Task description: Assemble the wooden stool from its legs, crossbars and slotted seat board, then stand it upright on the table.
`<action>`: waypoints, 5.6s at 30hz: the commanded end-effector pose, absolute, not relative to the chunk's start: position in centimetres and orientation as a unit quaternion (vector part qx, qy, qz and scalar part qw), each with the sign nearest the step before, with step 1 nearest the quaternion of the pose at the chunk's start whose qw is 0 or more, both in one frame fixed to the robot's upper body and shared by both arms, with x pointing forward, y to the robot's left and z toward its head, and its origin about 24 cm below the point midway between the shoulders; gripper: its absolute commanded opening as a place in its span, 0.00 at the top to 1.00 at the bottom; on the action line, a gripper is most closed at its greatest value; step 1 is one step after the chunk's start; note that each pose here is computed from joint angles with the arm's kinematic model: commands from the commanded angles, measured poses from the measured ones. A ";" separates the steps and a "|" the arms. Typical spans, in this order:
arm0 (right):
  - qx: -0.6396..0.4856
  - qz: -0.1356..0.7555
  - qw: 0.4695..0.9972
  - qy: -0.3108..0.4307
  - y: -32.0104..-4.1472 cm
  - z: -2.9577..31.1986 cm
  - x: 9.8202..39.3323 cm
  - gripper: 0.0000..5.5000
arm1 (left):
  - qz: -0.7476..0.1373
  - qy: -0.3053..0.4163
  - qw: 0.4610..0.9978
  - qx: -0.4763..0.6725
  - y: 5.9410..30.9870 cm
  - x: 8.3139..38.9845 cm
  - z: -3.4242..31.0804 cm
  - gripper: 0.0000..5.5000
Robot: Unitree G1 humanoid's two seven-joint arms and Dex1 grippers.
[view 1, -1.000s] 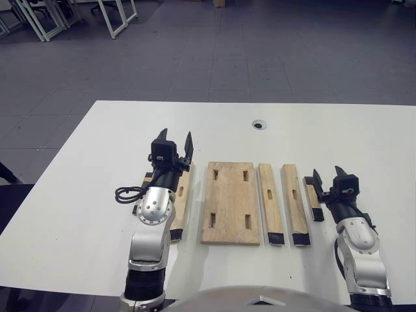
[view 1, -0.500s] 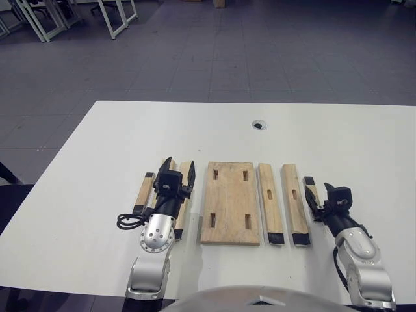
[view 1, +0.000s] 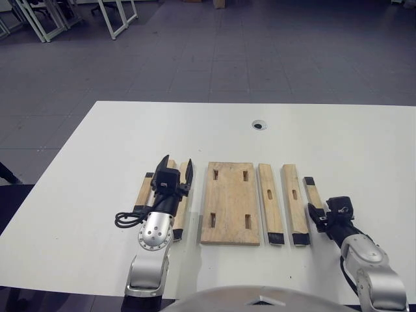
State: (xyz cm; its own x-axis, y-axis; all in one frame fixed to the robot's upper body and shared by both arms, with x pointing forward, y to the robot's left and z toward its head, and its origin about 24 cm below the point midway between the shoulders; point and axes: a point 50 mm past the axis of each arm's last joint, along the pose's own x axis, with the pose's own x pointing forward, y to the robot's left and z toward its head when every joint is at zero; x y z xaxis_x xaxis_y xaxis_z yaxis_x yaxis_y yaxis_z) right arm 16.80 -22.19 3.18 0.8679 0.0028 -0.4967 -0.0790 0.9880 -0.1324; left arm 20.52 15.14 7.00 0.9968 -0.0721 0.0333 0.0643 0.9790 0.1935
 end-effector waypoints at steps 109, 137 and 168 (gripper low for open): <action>-0.204 0.374 0.903 -0.050 -15.6 10.7 27.2 0.41 | 0.029 0.174 0.980 -0.096 23.7 21.0 9.1 0.92; -0.206 0.372 0.904 -0.049 -15.6 10.6 27.1 0.41 | 0.011 0.175 0.984 0.006 22.6 19.8 5.5 0.92; -0.205 0.374 0.903 -0.052 -15.2 10.5 27.1 0.41 | -0.014 -0.002 0.999 -0.030 24.3 26.2 16.8 0.60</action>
